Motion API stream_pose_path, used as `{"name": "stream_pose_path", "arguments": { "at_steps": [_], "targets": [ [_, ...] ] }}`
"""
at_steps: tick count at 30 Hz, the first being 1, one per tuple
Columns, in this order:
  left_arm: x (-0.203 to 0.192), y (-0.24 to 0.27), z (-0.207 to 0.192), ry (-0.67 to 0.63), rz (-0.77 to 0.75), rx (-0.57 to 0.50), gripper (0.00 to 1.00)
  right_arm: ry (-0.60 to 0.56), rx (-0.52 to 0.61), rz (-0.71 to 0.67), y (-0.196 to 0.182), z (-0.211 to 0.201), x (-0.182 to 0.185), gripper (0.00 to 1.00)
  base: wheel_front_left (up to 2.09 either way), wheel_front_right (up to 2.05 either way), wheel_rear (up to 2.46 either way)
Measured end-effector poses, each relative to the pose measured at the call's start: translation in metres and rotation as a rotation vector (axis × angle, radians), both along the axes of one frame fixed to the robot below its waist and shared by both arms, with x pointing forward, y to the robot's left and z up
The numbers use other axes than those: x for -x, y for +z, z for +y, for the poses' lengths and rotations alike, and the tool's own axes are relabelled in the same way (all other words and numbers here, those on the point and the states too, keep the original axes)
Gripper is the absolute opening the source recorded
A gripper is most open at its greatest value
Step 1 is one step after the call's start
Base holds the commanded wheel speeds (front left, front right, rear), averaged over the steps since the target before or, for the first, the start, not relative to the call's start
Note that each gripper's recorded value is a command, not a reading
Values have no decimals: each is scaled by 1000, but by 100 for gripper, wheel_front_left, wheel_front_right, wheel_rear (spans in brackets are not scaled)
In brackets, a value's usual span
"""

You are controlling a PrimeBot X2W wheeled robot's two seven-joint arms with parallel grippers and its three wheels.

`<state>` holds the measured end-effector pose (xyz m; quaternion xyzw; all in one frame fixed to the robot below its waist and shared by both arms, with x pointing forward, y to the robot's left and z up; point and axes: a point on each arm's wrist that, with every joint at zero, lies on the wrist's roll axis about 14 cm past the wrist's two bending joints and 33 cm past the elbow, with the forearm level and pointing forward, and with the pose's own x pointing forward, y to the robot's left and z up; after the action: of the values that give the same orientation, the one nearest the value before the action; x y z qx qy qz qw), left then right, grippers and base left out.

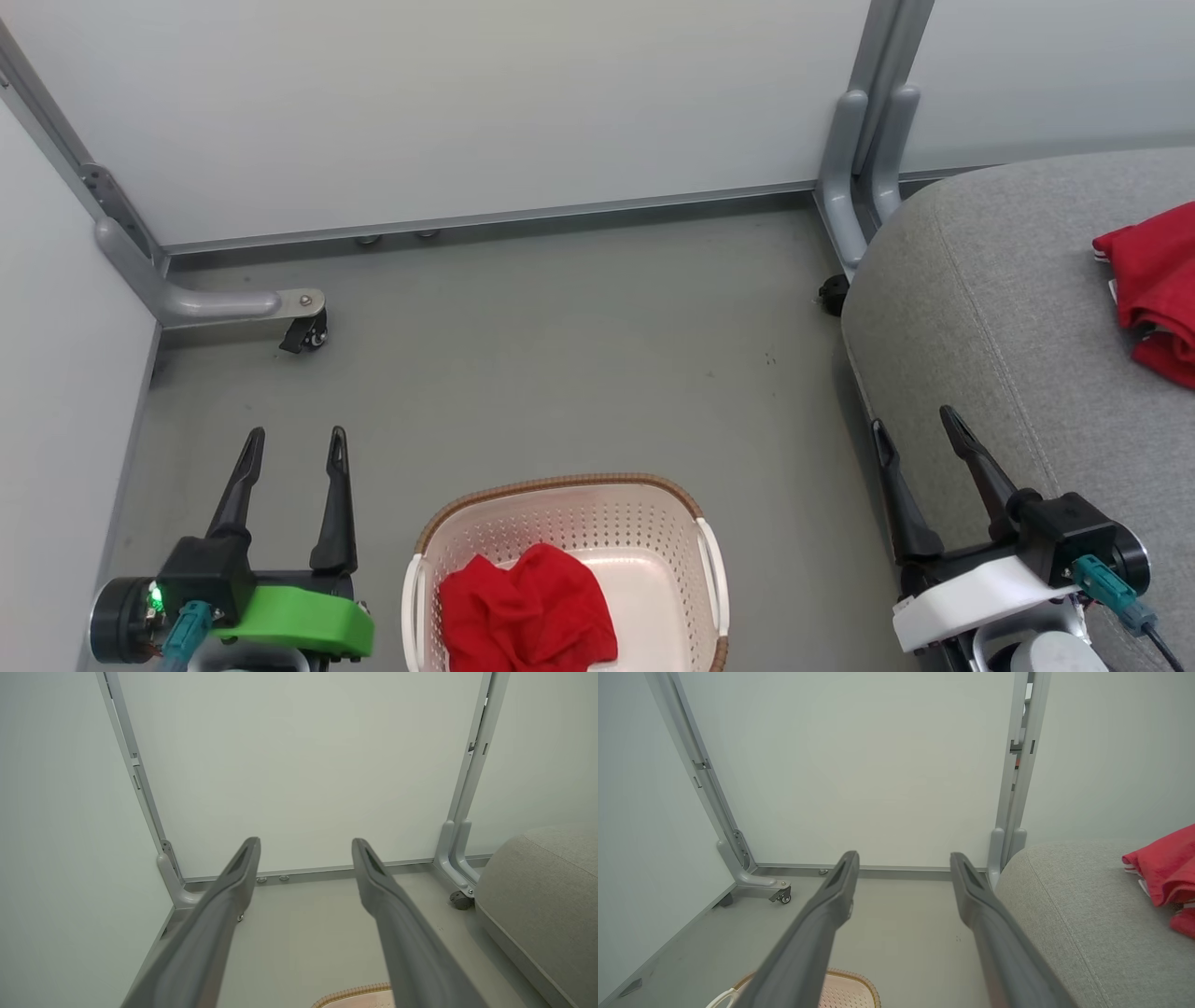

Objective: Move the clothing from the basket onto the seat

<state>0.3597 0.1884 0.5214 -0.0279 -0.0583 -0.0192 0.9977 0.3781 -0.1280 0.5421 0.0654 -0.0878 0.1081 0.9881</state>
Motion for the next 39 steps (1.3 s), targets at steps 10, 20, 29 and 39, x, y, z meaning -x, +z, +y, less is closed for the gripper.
{"name": "stream_pose_path", "arguments": {
  "at_steps": [10,20,29,39],
  "targets": [
    [-2,0,-1,-4,1,0,100,-11,4,4,-2,-4,0,100,0,0,0],
    [-3,-4,-6,-23,12,-5,100,-12,6,15,-5,-4,-1,100,0,0,0],
    [-29,0,-31,-123,3,-42,100,-2,6,5,-3,0,-16,100,0,0,0],
    [-66,-28,-70,-288,78,-93,100,10,7,-6,-3,4,-42,100,0,0,0]
  ]
}}
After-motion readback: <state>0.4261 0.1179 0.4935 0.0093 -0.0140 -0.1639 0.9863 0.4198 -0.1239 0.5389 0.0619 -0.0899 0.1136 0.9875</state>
